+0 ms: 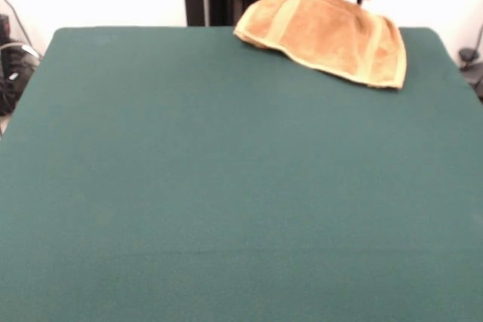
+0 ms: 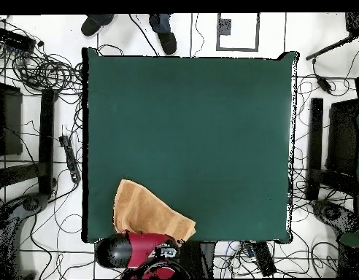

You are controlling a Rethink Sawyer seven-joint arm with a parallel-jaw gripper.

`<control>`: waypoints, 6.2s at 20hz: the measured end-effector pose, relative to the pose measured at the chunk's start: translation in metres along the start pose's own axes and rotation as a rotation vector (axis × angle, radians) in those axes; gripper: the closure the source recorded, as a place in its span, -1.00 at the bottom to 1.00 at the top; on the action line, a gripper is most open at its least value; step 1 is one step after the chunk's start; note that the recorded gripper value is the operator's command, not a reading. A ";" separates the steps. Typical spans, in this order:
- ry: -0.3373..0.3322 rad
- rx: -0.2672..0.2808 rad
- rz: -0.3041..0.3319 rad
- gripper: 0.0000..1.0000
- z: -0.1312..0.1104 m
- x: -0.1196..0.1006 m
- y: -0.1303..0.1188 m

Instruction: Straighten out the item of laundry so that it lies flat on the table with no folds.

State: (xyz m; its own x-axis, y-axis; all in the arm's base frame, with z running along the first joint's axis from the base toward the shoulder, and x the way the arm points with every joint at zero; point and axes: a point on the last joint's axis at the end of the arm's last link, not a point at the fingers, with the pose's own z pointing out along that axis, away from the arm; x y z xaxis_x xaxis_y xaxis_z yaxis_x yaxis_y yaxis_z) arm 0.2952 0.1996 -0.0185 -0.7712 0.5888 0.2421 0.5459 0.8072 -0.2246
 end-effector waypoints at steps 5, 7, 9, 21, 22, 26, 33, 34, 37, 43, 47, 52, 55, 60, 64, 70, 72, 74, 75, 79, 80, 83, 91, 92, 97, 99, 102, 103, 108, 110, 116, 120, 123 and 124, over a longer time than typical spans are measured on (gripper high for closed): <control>-0.011 -0.012 -0.008 -1.00 -0.002 -0.010 0.005; -0.010 -0.012 -0.012 -1.00 -0.002 -0.013 0.008; -0.007 -0.011 -0.013 -1.00 -0.003 -0.016 0.011; -0.007 -0.022 0.000 -1.00 -0.008 -0.037 0.022; -0.007 -0.022 0.000 -1.00 -0.009 -0.038 0.022; -0.011 -0.026 0.002 -1.00 -0.011 -0.040 0.023; -0.034 -0.049 0.001 -1.00 -0.036 -0.047 0.029; -0.038 -0.053 0.000 -1.00 -0.041 -0.048 0.030; -0.049 -0.063 -0.002 -1.00 -0.055 -0.050 0.034; -0.077 -0.087 -0.009 -1.00 -0.078 -0.052 0.040; -0.094 -0.100 -0.018 -1.00 -0.086 -0.049 0.046; -0.098 -0.101 -0.026 -1.00 -0.087 -0.047 0.049; -0.086 -0.093 -0.016 -1.00 -0.079 -0.052 0.048; -0.055 -0.077 0.018 -1.00 -0.056 -0.076 0.044; -0.025 -0.063 0.050 -1.00 -0.028 -0.102 0.040; 0.045 -0.044 0.098 -1.00 -0.012 -0.118 0.041; 0.056 -0.037 0.116 -1.00 -0.012 -0.120 0.043; 0.056 -0.031 0.115 -1.00 -0.012 -0.119 0.043; 0.051 -0.024 0.110 -1.00 -0.013 -0.119 0.044; 0.037 -0.009 0.095 -1.00 -0.013 -0.117 0.047; 0.036 -0.008 0.093 -1.00 -0.013 -0.117 0.047; 0.030 -0.004 0.073 -1.00 -0.013 -0.117 0.047; 0.071 0.058 -0.034 -1.00 -0.013 -0.127 0.056; 0.079 0.063 -0.040 -1.00 -0.013 -0.129 0.057; 0.162 0.109 -0.074 -1.00 -0.012 -0.141 0.064; 0.187 0.123 -0.086 -1.00 -0.011 -0.145 0.066; 0.234 0.141 -0.109 -1.00 -0.010 -0.151 0.069; 0.262 0.147 -0.124 -1.00 -0.009 -0.155 0.070; 0.316 0.148 -0.143 -1.00 -0.006 -0.162 0.071; 0.335 0.141 -0.155 -1.00 -0.005 -0.165 0.071; 0.361 0.125 -0.182 -1.00 -0.004 -0.168 0.069; 0.375 0.113 -0.201 -1.00 -0.003 -0.170 0.068; 0.376 0.102 -0.221 -1.00 -0.004 -0.170 0.067; 0.376 0.101 -0.224 -1.00 -0.004 -0.170 0.067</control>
State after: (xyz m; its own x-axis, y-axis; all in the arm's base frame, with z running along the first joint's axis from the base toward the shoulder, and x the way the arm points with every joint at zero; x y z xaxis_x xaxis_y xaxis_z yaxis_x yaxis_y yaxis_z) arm 0.4639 0.1536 -0.0712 -0.6840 0.3893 0.6170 0.3302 0.9193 -0.2140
